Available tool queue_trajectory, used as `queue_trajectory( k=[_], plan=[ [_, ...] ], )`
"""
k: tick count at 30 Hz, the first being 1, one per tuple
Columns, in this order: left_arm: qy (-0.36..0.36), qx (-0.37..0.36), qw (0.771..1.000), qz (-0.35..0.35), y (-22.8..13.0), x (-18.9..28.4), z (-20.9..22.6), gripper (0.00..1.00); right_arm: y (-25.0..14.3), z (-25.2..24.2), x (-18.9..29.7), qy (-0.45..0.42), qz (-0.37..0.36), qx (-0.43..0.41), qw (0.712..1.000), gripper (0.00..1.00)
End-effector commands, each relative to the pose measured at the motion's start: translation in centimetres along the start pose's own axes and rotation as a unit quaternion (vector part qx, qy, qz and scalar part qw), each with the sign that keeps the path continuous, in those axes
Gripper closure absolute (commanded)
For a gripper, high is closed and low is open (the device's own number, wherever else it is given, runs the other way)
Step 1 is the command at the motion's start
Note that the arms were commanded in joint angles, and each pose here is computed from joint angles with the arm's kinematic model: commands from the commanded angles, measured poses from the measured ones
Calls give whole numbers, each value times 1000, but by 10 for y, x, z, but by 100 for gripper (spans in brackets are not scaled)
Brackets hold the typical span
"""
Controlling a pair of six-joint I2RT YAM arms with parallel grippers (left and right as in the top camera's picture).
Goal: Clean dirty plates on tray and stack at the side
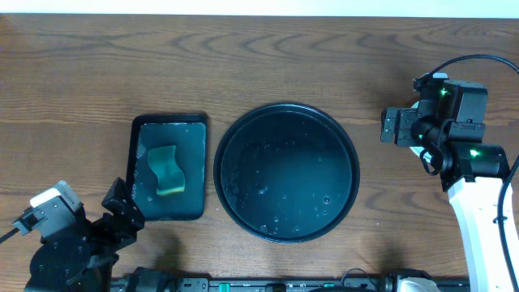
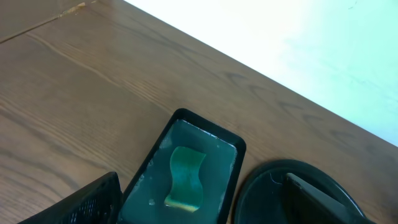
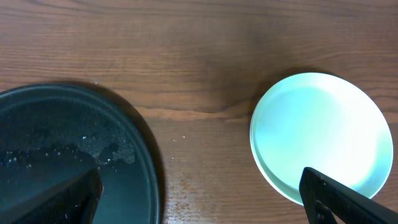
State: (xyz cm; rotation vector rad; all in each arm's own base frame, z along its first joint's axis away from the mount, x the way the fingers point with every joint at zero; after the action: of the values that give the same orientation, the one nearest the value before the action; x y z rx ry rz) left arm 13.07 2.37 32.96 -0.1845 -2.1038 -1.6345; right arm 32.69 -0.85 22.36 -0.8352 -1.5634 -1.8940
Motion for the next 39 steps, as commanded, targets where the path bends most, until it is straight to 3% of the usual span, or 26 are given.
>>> queue_trajectory(
  k=[1, 9, 13, 22, 34, 39],
  plan=[
    [8, -15, 1000, -5, 2, 2, 3, 18, 4, 5, 5, 8, -8, 3, 1000, 1],
    [67, -20, 996, -58, 10, -5, 20, 18, 4, 4, 5, 8, -8, 3, 1000, 1],
    [32, -39, 991, -122, 12, -13, 11, 18, 4, 4, 5, 8, -8, 3, 1000, 1],
    [-55, -11, 971, -234, -4, -55, -10, 18, 4, 4, 5, 8, -8, 3, 1000, 1],
    [-104, 0, 942, -318, -16, -64, -17, 18, 4, 4, 5, 8, -8, 3, 1000, 1],
    [-103, 0, 941, -321, -23, -69, -16, 18, 4, 5, 5, 8, -8, 3, 1000, 1]
  ],
)
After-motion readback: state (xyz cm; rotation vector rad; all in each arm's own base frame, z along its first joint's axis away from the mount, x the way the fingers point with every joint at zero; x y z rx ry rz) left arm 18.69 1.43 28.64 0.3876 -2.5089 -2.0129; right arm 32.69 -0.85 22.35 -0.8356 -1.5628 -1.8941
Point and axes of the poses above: each gripper's point midway between its finger pads, its own x axis back along the fingers, its own z axis along the line the jaws close on, y = z × x, the point moved 3 cm from there along x, back along the fingers, and after that the axes turned 9 degrees about -x, right-handed, at the moved point
